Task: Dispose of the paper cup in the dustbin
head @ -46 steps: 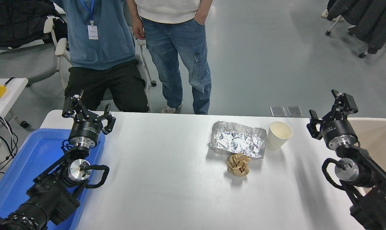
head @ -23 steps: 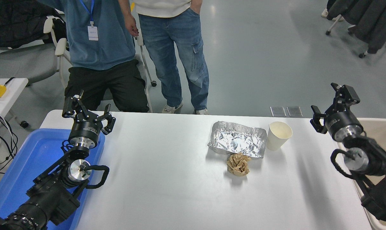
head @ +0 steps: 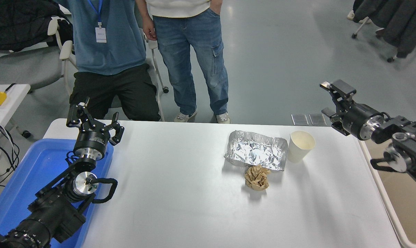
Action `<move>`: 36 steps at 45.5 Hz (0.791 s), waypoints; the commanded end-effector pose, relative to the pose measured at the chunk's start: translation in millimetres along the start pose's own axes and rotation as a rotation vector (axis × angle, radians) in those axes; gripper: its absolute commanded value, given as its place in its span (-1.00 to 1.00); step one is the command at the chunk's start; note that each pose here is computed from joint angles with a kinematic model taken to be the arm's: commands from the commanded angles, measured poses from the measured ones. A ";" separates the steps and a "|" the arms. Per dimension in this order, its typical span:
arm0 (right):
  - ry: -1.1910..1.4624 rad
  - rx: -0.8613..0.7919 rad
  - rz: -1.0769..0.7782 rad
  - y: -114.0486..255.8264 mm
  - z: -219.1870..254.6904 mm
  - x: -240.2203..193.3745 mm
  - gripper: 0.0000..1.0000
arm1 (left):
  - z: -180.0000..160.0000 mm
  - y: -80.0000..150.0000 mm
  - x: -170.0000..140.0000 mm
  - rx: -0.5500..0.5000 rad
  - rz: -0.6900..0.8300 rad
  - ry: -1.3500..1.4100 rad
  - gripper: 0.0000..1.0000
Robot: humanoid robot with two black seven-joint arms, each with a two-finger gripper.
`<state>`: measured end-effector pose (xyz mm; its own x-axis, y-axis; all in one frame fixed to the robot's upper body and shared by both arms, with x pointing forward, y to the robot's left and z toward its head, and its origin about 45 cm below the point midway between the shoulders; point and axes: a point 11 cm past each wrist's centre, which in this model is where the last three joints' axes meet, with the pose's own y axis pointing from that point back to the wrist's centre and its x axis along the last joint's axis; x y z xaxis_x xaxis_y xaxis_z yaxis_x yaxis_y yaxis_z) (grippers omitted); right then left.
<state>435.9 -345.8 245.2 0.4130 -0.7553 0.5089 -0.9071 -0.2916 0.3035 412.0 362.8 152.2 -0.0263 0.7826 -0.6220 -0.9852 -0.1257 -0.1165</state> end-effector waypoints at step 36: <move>0.823 -0.306 -0.211 -44.3 52.7 -21.2 1.00 | -0.3 -0.1 -0.3 0.002 -0.001 0.001 1.00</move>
<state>453.1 -330.6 189.5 0.6132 -0.1114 0.7821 -0.7837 -0.2097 0.5846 412.2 362.5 152.3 -0.0256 0.7825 -0.6222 -0.9853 -0.1249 -0.1165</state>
